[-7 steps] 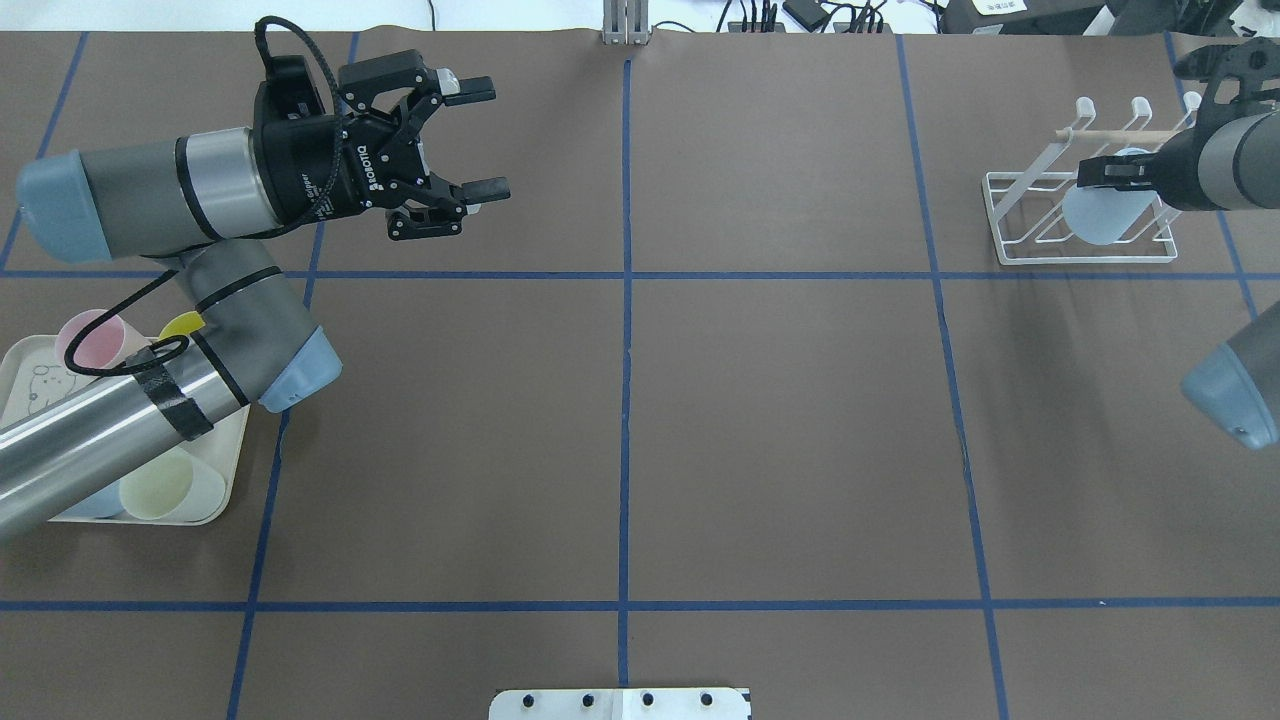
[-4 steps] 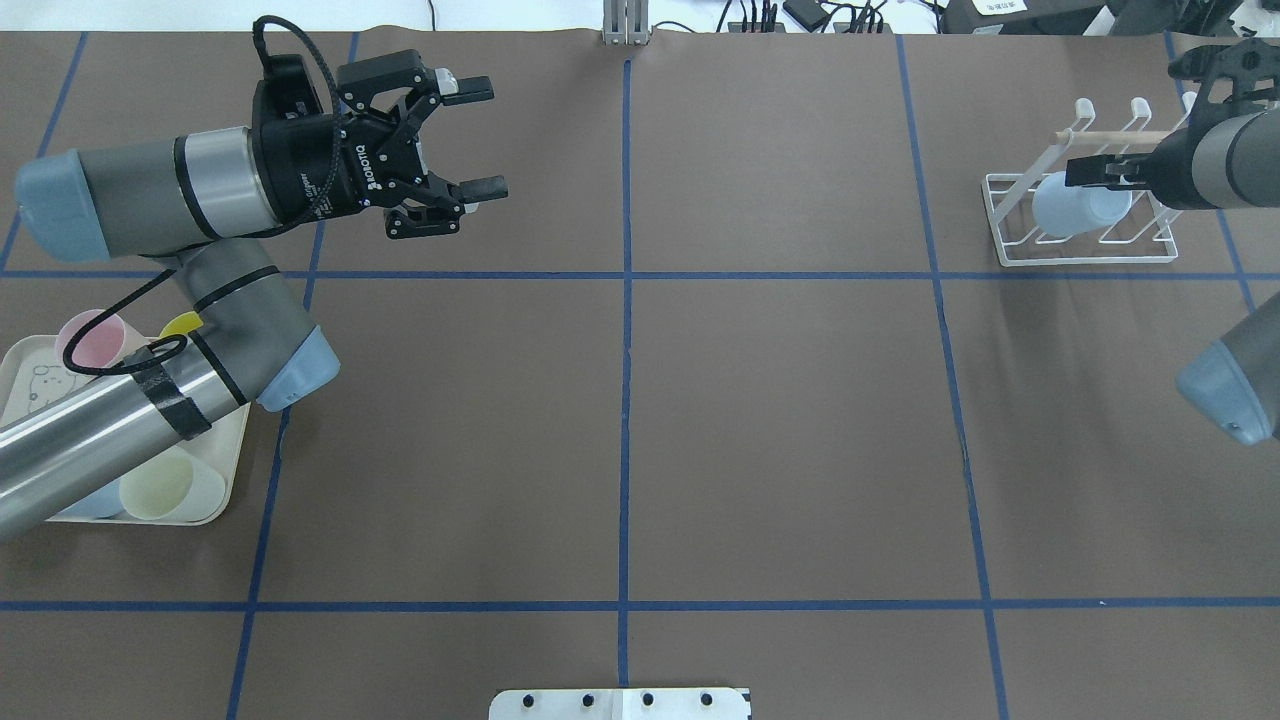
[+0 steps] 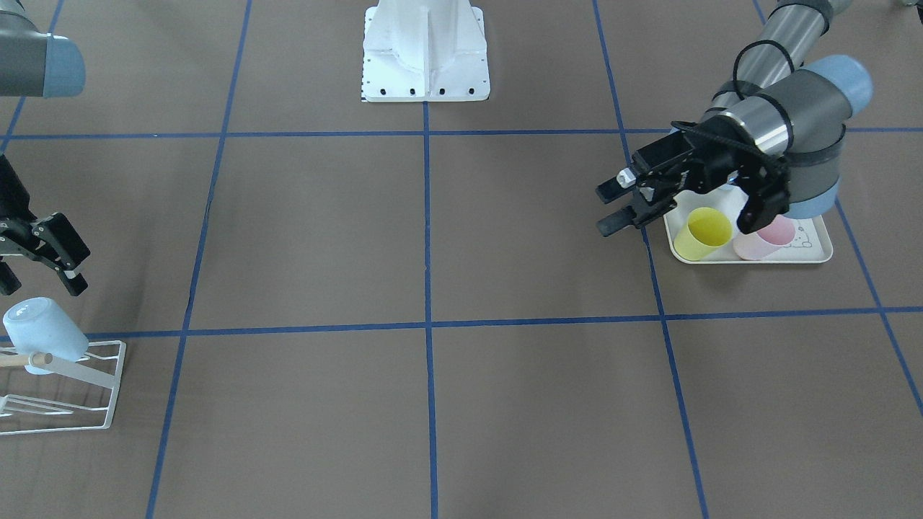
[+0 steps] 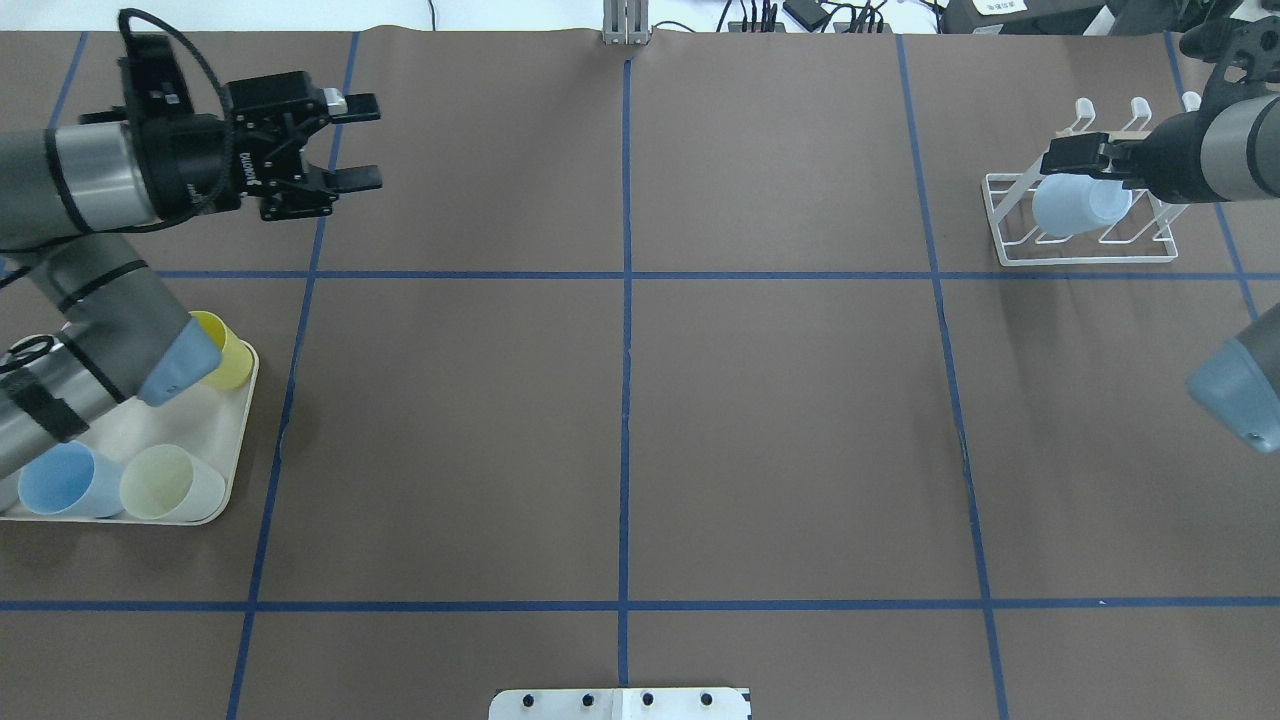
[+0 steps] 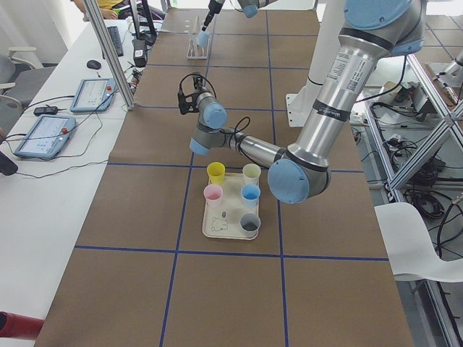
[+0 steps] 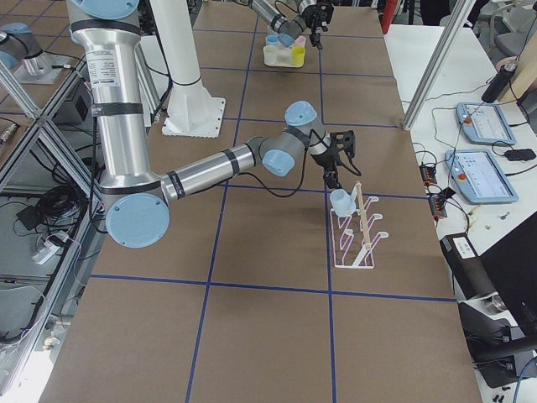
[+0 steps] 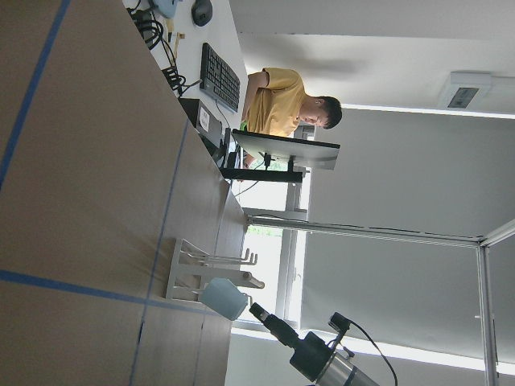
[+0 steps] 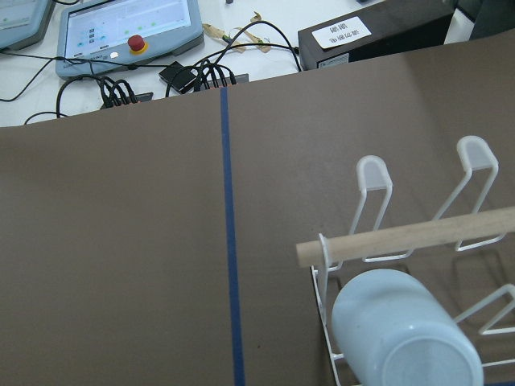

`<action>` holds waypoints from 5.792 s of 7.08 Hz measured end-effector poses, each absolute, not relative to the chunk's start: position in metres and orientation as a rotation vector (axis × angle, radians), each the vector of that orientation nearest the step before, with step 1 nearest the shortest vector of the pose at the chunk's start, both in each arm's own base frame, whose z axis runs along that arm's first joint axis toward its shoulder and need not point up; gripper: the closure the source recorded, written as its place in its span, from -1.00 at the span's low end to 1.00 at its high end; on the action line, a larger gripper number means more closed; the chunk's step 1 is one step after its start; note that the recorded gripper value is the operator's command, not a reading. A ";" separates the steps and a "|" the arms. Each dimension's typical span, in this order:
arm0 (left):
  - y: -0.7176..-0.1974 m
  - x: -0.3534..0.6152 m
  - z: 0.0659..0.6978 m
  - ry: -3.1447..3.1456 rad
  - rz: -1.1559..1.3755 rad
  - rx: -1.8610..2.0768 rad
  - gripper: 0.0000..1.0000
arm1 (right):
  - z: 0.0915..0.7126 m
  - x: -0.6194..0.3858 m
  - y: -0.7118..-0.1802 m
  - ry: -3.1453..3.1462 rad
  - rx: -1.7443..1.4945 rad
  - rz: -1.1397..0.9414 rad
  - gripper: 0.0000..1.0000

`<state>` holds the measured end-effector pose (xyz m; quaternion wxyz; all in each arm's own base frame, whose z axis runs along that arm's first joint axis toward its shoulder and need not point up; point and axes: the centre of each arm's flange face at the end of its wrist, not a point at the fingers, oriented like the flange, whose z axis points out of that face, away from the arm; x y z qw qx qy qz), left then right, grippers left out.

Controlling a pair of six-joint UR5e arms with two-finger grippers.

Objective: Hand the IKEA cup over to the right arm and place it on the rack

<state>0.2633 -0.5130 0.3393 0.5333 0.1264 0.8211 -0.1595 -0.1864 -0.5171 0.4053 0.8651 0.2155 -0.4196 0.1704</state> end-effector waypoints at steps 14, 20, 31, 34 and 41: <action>-0.298 0.062 0.704 0.945 0.016 0.436 -0.75 | 0.365 -0.225 -0.485 -0.980 0.401 0.368 -1.00; -0.296 0.105 0.709 0.983 0.135 0.368 1.00 | 0.367 -0.230 -0.484 -0.978 0.396 0.363 -1.00; -0.485 0.074 0.454 1.524 -0.367 0.242 1.00 | 0.177 -0.351 -0.433 -1.420 0.108 0.619 -1.00; -0.532 0.160 0.319 1.743 -0.477 0.062 1.00 | 0.076 -0.368 -0.404 -1.668 -0.123 0.867 -0.99; -0.478 0.309 0.202 2.238 -0.583 -0.281 1.00 | 0.046 -0.384 -0.401 -1.923 -0.349 1.193 -0.97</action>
